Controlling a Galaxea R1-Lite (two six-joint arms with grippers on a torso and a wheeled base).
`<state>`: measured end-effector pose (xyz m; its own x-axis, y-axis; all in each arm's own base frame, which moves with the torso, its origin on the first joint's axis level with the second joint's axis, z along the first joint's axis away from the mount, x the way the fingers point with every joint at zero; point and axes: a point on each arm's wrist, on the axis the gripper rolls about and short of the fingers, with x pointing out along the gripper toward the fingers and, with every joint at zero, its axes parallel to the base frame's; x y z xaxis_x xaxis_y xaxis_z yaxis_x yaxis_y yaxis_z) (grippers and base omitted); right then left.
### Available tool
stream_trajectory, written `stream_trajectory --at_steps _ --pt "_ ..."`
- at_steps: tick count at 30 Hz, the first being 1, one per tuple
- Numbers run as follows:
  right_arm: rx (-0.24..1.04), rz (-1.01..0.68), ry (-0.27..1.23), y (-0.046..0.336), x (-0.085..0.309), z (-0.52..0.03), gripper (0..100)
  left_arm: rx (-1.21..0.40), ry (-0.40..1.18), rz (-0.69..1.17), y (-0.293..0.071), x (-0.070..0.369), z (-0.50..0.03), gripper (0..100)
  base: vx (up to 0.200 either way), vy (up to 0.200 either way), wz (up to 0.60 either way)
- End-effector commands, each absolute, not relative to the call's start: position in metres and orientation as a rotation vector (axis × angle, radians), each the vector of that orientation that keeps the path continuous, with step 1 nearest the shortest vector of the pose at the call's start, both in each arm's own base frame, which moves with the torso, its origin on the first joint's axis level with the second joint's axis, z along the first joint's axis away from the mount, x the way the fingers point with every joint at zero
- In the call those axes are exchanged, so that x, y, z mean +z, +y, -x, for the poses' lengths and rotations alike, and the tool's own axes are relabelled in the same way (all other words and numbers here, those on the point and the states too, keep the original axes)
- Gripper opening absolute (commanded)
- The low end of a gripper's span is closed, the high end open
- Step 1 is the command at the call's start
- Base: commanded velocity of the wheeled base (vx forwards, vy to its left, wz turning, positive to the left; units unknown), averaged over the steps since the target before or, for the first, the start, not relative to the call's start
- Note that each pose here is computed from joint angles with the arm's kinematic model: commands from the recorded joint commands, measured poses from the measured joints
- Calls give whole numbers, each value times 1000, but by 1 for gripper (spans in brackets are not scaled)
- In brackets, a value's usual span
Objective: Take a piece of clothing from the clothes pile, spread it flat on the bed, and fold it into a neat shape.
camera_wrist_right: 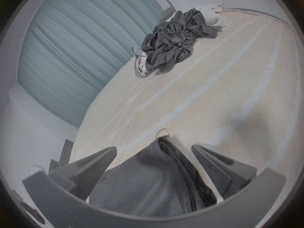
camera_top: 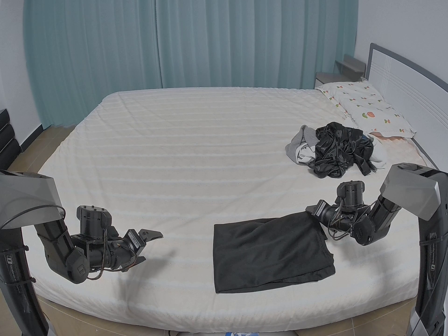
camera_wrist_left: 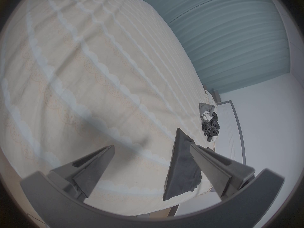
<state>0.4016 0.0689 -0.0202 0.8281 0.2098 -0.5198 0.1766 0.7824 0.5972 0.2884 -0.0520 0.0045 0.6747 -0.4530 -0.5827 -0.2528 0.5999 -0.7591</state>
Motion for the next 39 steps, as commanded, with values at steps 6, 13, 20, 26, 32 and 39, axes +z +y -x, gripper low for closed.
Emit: stream_trajectory --at_steps 6,13,20,26,32,39 --pt "-23 -709 612 55 -24 -400 0 -133 856 950 -52 4 -288 100 0 0 0" --pt "-22 -720 621 57 -23 -396 0 -133 856 949 -52 4 -288 100 0 0 0" --pt "62 -737 590 50 4 -371 100 -134 859 945 -52 3 -288 100 0 0 0" --pt "177 -683 682 44 8 -319 100 -137 863 944 -54 3 -287 100 -67 0 0" --pt "288 -648 716 42 0 -295 100 -134 863 939 -55 3 -286 100 -133 0 0" --pt "291 -622 747 44 -15 -295 100 -132 863 939 -55 2 -287 100 0 0 0"
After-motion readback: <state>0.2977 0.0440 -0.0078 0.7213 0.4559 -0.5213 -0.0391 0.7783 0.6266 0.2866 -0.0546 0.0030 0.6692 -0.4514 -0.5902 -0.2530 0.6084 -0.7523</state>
